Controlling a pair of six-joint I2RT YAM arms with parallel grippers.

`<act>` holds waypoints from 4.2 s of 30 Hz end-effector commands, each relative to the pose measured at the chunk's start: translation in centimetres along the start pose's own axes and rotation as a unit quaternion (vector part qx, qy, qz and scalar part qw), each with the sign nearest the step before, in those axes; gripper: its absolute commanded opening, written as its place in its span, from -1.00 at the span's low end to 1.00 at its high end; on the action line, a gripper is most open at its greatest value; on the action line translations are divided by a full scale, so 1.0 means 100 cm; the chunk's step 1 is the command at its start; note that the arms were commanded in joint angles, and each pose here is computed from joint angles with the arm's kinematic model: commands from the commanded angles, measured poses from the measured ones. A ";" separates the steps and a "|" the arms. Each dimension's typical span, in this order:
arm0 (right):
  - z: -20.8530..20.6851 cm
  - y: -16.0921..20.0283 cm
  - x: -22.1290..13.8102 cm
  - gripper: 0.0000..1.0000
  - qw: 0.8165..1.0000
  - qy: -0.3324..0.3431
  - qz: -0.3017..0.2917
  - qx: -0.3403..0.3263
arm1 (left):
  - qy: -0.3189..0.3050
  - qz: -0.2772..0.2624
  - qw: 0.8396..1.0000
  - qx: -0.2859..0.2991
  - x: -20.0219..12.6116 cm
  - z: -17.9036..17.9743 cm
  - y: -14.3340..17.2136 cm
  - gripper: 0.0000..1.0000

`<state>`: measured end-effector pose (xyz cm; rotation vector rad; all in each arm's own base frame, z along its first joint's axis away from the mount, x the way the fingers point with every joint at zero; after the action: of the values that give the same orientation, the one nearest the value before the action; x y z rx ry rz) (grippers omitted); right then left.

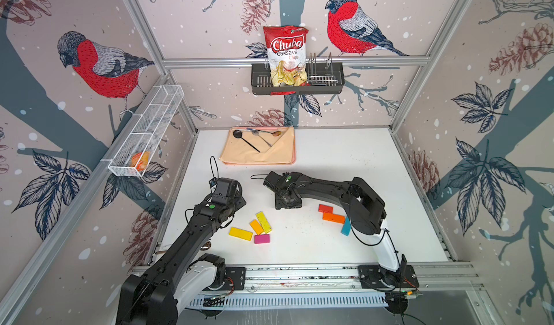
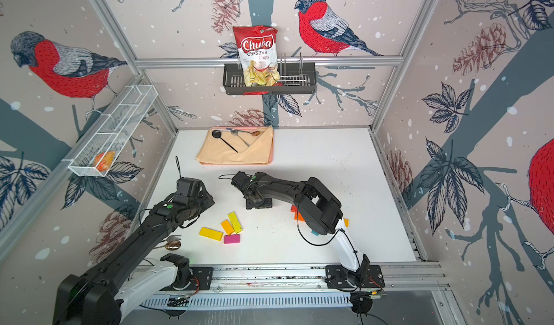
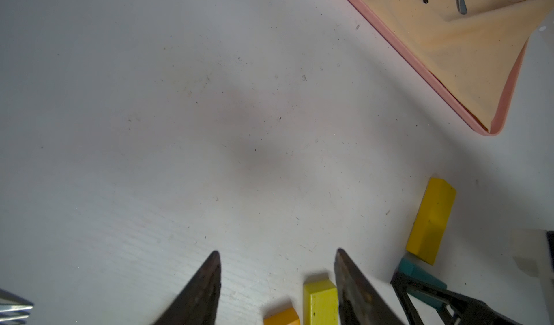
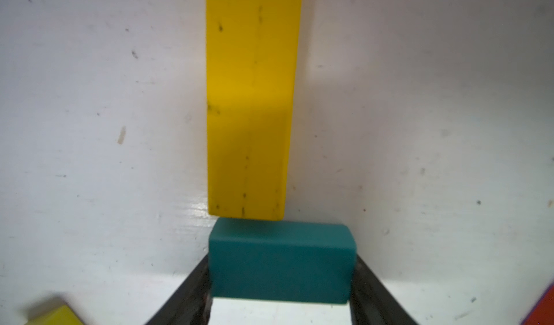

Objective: Assemble the letter h with building blocks
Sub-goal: Assemble the building block at the center of the board, then pick up the building block from the center of the board.

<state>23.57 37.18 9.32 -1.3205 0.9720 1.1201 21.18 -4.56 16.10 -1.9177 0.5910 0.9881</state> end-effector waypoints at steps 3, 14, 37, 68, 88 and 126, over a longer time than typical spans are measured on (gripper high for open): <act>-0.007 -0.002 0.011 0.31 1.000 0.021 -0.004 0.013 | 0.004 -0.010 1.000 0.003 0.000 -0.002 -0.003 0.18; -0.008 -0.006 0.013 0.32 1.000 0.018 -0.005 0.014 | 0.002 -0.008 1.000 0.006 0.000 0.000 -0.002 0.19; 0.000 -0.001 0.014 0.57 1.000 0.003 0.001 0.015 | 0.002 -0.004 1.000 0.004 0.001 0.002 0.001 0.18; -0.001 0.000 0.020 0.41 1.000 0.005 0.007 0.029 | 0.001 -0.003 1.000 0.006 0.002 0.004 0.003 0.18; -0.001 -0.010 -0.082 0.98 0.993 -0.017 -0.112 0.017 | 0.033 0.088 0.995 0.035 0.008 -0.017 0.059 0.12; -0.085 0.011 -0.118 0.95 0.985 -0.047 -0.144 0.083 | -0.016 0.174 0.972 0.159 -0.006 -0.029 0.143 0.54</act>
<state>20.60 28.33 20.00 -1.2243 0.7658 0.8751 12.22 -14.92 10.90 -1.5862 1.0473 1.0081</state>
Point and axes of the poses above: each gripper's point midway between its finger pads, its own x axis out along the fingers, its own z axis along the line the jaws close on, y = z × x, the point moved 8 cm from there along -x, back along the fingers, and after that the axes turned 5 degrees about x, right-handed, at the moved point
